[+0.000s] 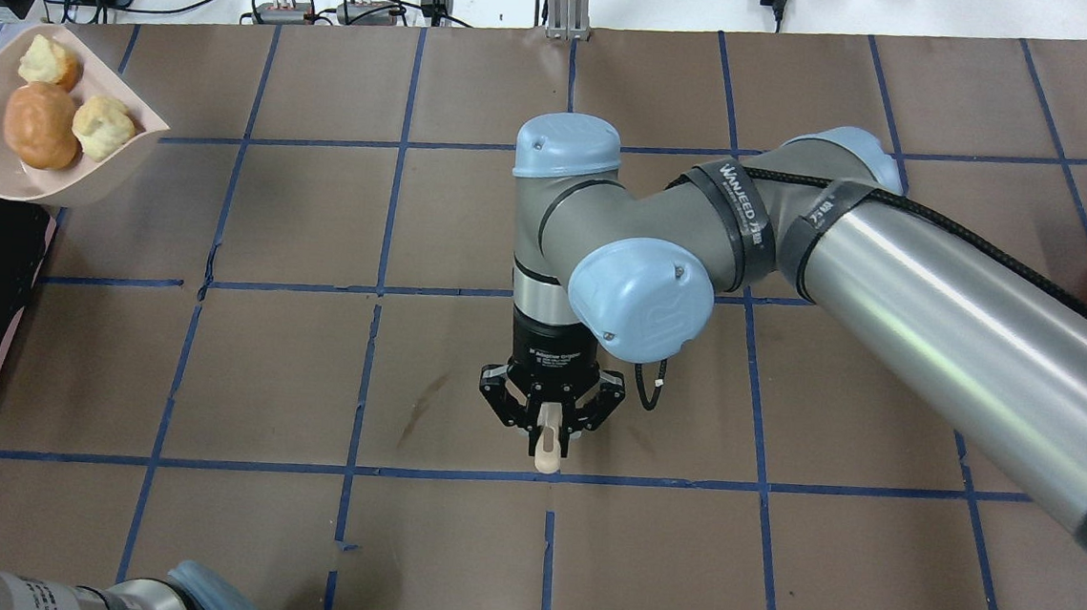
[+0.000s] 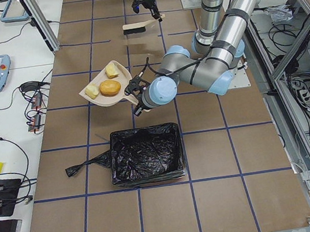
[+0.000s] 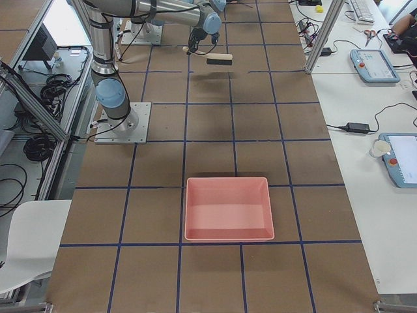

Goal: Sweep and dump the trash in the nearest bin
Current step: 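Lift the loaded dustpan toward the trash bag while the right gripper lowers the brush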

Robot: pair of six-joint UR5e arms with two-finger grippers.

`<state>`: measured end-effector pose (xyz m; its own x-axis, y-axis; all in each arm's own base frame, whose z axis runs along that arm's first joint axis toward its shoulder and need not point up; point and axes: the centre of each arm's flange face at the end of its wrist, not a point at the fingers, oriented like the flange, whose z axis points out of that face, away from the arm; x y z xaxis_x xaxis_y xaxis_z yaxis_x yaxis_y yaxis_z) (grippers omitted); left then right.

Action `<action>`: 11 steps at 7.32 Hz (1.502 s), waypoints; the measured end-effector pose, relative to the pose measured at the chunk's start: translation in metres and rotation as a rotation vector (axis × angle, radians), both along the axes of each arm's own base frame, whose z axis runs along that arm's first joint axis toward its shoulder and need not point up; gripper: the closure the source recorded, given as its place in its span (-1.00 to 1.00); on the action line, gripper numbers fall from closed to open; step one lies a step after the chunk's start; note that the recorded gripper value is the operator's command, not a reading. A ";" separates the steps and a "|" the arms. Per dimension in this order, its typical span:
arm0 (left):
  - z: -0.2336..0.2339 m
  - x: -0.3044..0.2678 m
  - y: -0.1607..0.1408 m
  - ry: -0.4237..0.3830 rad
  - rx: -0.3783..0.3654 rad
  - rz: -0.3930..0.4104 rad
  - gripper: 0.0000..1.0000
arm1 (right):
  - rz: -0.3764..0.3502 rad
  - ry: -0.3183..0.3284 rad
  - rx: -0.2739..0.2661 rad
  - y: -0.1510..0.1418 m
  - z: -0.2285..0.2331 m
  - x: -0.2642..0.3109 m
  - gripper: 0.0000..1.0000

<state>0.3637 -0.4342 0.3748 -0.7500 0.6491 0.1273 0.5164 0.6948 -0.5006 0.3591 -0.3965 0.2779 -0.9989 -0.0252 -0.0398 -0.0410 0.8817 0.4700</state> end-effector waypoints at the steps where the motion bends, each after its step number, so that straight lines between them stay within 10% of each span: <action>1: 0.008 0.020 0.020 0.009 -0.024 0.043 0.99 | 0.048 0.002 -0.006 0.009 -0.003 -0.011 0.95; 7: 0.074 0.128 0.127 -0.272 0.199 0.156 0.99 | 0.086 -0.022 0.017 0.017 -0.039 -0.011 0.76; 11: 0.091 0.162 0.140 -0.483 0.360 0.157 0.99 | 0.089 -0.017 0.033 0.012 -0.055 -0.009 -0.56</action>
<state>0.5252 -0.2947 0.4655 -0.8606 0.5057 -0.0597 0.5039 0.8627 0.0433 0.3498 -0.3847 0.2226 -0.9919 -0.1126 -0.0589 -0.1269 0.8581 0.4976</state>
